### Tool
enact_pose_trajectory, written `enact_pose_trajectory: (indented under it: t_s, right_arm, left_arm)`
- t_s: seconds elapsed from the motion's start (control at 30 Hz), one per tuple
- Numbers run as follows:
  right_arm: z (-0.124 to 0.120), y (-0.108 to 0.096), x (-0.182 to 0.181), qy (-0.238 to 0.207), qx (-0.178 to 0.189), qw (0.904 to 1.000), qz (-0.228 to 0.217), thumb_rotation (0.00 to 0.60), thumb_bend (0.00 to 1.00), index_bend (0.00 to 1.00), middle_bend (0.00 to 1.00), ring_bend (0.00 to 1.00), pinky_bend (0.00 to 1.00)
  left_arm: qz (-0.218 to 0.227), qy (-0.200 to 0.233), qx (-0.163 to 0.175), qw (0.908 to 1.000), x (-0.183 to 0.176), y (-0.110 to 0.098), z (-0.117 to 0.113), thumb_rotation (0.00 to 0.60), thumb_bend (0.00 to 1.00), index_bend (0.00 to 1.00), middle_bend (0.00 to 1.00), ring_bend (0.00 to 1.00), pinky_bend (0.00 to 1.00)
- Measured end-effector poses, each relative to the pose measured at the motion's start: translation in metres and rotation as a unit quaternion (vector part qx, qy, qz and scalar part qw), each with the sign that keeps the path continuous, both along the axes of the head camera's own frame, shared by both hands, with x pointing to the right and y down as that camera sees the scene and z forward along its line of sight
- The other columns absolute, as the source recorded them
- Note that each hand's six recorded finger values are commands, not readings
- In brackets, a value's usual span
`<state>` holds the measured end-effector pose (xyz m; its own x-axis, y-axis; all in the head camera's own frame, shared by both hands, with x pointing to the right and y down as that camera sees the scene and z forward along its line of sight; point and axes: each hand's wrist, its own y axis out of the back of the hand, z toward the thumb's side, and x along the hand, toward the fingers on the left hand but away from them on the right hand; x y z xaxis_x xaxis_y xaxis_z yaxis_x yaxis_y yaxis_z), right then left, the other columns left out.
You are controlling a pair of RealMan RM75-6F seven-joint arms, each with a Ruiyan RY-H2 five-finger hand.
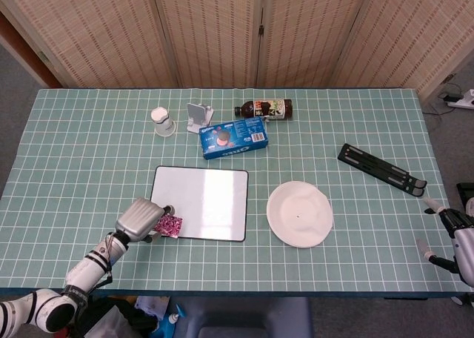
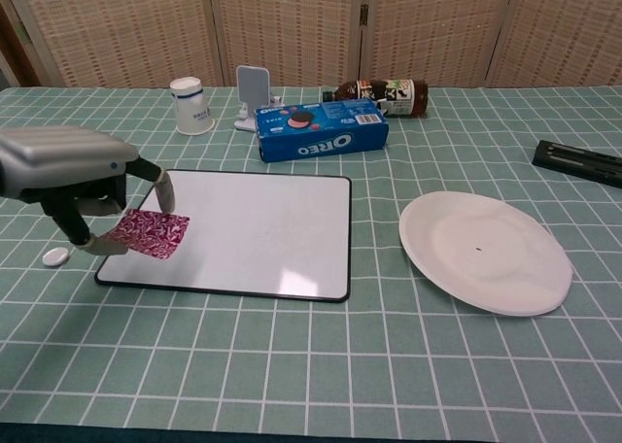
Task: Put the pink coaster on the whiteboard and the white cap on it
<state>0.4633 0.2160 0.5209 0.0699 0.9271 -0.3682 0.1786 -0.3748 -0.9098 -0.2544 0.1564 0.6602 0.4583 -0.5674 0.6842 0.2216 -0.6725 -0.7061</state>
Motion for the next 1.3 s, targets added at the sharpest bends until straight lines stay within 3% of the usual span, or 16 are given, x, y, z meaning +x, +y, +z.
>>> enact_pose_trajectory:
  t_s: [0.27, 0.47, 0.6, 0.73, 1.0, 1.3]
  right_arm:
    - [0.0, 0.001, 0.001, 0.001, -0.003, 1.0, 0.002, 0.6, 0.22, 0.16, 0.32, 0.29, 0.34]
    - [-0.001, 0.002, 0.004, 0.003, -0.002, 1.0, 0.007, 0.6, 0.22, 0.16, 0.32, 0.29, 0.34]
    - [-0.001, 0.003, 0.005, 0.004, -0.001, 0.9999, 0.009, 0.6, 0.22, 0.16, 0.32, 0.29, 0.34]
    - [-0.003, 0.003, 0.006, 0.005, 0.001, 0.9999, 0.01, 0.6, 0.22, 0.16, 0.32, 0.29, 0.34]
    - [-0.002, 0.003, 0.004, 0.002, 0.001, 1.0, 0.007, 0.6, 0.22, 0.16, 0.32, 0.29, 0.34]
    - [0.0, 0.001, -0.002, -0.004, 0.002, 1.0, -0.002, 0.6, 0.22, 0.16, 0.32, 0.29, 0.34]
  left_arm:
    - [-0.008, -0.006, -0.012, 0.9999, 0.017, -0.026, 0.021, 0.6, 0.25, 0.3, 0.94, 0.96, 1.0]
    - [-0.011, -0.017, -0.025, 0.9995, 0.03, -0.034, 0.036, 0.6, 0.25, 0.28, 0.94, 0.96, 1.0]
    - [-0.017, -0.025, -0.033, 0.999, 0.034, -0.036, 0.043, 0.6, 0.25, 0.22, 0.94, 0.96, 1.0]
    - [-0.033, -0.027, -0.029, 0.9987, 0.031, -0.041, 0.042, 0.6, 0.25, 0.21, 0.94, 0.96, 1.0]
    - [-0.054, -0.051, -0.001, 0.9972, -0.016, -0.043, 0.024, 0.6, 0.25, 0.31, 0.94, 0.96, 1.0]
    - [-0.068, -0.095, -0.009, 0.9931, -0.08, -0.007, 0.023, 0.6, 0.25, 0.32, 0.95, 0.96, 1.0]
